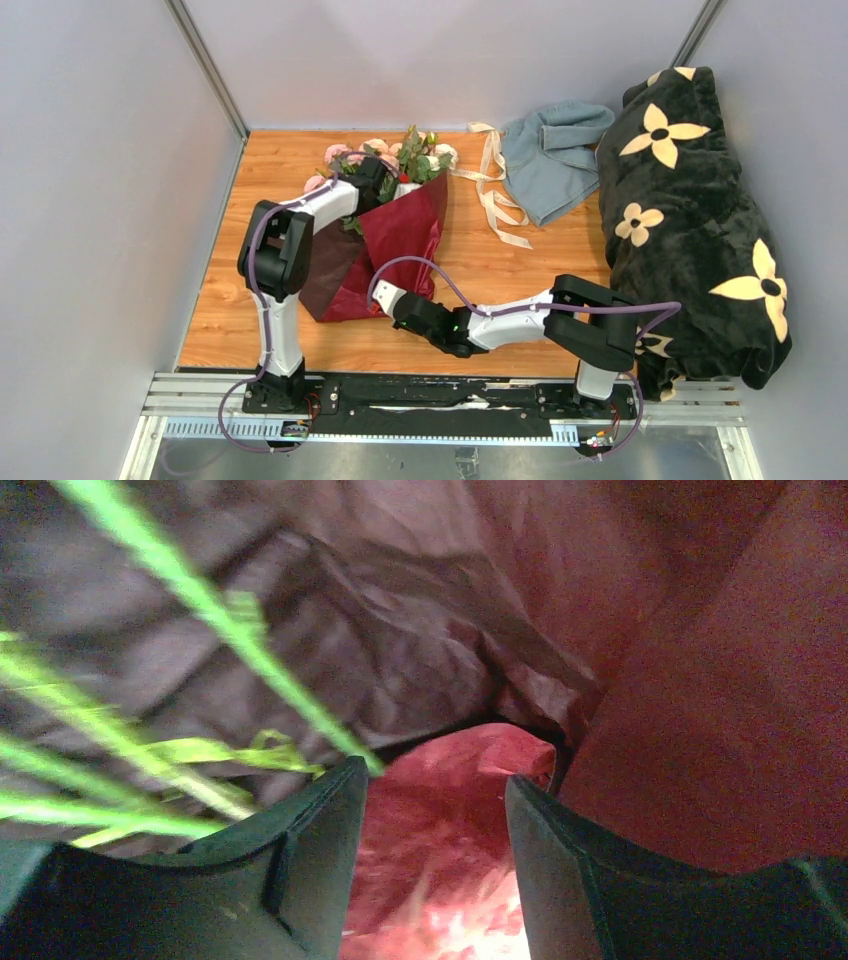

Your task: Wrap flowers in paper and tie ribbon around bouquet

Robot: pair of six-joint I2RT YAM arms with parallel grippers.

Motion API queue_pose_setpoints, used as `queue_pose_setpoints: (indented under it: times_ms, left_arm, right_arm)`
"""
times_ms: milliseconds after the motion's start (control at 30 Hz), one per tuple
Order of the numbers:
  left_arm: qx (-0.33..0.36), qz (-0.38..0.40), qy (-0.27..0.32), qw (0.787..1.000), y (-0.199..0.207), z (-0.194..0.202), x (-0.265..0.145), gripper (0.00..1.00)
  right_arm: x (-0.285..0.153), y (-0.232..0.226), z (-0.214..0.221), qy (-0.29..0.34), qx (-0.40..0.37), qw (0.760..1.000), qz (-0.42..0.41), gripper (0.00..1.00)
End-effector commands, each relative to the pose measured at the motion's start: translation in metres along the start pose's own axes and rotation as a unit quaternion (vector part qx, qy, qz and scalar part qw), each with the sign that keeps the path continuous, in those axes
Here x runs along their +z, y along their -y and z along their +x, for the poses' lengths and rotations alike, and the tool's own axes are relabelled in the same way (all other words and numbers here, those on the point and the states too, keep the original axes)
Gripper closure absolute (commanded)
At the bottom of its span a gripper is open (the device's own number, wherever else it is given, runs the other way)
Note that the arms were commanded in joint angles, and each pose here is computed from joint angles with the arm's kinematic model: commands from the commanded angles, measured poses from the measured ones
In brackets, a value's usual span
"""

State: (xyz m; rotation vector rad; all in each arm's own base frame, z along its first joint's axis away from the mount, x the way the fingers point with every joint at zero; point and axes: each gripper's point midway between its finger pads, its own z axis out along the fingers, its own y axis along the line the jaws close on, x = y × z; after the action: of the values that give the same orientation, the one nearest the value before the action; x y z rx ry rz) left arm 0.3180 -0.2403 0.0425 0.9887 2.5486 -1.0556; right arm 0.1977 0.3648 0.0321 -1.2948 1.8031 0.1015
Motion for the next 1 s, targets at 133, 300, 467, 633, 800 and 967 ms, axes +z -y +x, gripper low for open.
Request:
queue_pose_setpoints:
  times_ms: [133,300,467,633,800,967]
  left_arm:
    - [-0.034,-0.05,0.112,0.992,-0.024,-0.043,-0.113,0.3]
    - [-0.042,-0.074,0.154,0.984,-0.025,-0.035,-0.162,0.24]
    - [-0.07,-0.062,0.183,0.979,-0.015,-0.024,-0.186,0.21]
    - [-0.099,-0.018,0.173,0.98,-0.003,-0.007,-0.174,0.2]
    - [-0.116,0.024,0.196,0.974,0.004,-0.007,-0.182,0.2]
    - [-0.075,0.008,0.242,0.967,0.02,-0.017,-0.217,0.16]
  right_arm:
    - [0.004,-0.011,0.008,-0.017,-0.017,0.999,-0.031,1.0]
    - [0.007,-0.013,0.009,-0.024,-0.028,0.999,-0.034,1.0]
    - [0.009,-0.014,0.009,-0.027,-0.04,0.998,-0.038,1.0]
    - [0.008,-0.013,0.012,-0.032,-0.046,0.998,-0.036,1.0]
    - [0.008,-0.013,0.014,-0.033,-0.048,0.998,-0.038,1.0]
    - [0.008,-0.014,0.015,-0.035,-0.05,0.997,-0.04,1.0]
